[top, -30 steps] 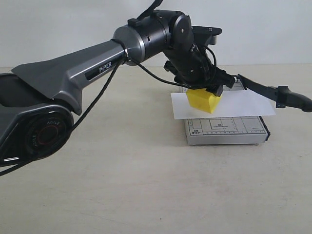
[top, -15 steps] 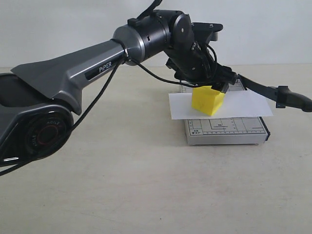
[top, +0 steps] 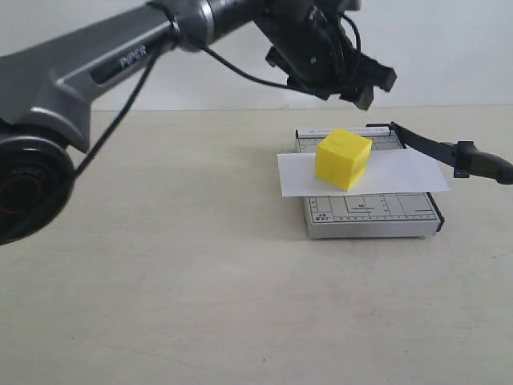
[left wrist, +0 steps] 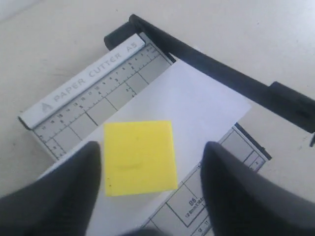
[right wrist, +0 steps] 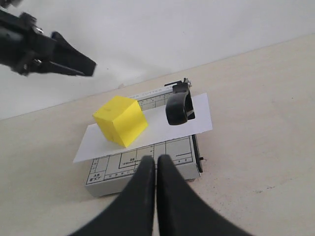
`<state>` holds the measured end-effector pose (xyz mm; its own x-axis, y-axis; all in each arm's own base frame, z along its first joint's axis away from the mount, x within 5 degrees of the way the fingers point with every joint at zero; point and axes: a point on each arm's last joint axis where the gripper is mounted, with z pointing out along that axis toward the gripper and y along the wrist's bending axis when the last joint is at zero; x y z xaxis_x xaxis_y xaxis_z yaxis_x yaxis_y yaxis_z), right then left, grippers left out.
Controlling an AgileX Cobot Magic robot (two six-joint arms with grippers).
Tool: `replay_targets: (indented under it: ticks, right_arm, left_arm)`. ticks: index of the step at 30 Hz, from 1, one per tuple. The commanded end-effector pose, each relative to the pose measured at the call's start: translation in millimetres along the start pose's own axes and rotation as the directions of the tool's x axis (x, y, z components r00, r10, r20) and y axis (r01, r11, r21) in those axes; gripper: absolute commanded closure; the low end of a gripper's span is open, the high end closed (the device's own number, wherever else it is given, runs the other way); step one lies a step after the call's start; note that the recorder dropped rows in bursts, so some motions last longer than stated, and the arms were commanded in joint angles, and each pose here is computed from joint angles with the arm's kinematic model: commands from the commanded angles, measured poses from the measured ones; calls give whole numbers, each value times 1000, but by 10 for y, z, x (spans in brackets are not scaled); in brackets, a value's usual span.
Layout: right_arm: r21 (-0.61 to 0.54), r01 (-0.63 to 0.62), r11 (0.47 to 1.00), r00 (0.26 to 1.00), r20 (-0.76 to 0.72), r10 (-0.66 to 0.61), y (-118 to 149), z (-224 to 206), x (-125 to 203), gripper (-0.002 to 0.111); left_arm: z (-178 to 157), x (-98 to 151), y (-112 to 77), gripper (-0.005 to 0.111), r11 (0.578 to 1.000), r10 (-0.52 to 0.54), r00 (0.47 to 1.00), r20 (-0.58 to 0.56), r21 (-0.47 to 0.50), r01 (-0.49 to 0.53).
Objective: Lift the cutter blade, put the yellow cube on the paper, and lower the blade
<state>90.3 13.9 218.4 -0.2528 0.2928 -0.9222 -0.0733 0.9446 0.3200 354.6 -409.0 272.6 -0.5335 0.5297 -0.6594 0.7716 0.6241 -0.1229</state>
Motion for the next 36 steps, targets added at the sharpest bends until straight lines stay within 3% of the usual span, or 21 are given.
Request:
replay_targets:
  ticks: [1, 7, 14, 25, 30, 36]
  right_arm:
    - [-4, 6, 1000, 1000, 16, -6, 0, -9, -2, 107]
    - [-4, 6, 1000, 1000, 16, -6, 0, -9, -2, 107]
    - [-4, 6, 1000, 1000, 16, -6, 0, -9, -2, 107]
    - [-4, 6, 1000, 1000, 16, -6, 0, -9, -2, 107]
    - [-4, 6, 1000, 1000, 16, -6, 0, -9, -2, 107]
    - [-4, 6, 1000, 1000, 16, -6, 0, -9, -2, 107]
  left_arm:
    - [-645, -265, -82, 68, 999, 40, 992, 118, -18, -38]
    - [-1268, -409, -124, 68, 995, 91, 977, 195, -65, -79]
    - [-1639, -457, -159, 68, 989, 136, 961, 242, -93, -117]
    - [-1801, -453, -208, 68, 998, 51, 967, 251, -42, -42]
    - [-2013, -464, -237, 68, 999, -19, 960, 281, -21, 26]
    - [-2245, -440, -265, 68, 999, -18, 959, 283, -22, 26]
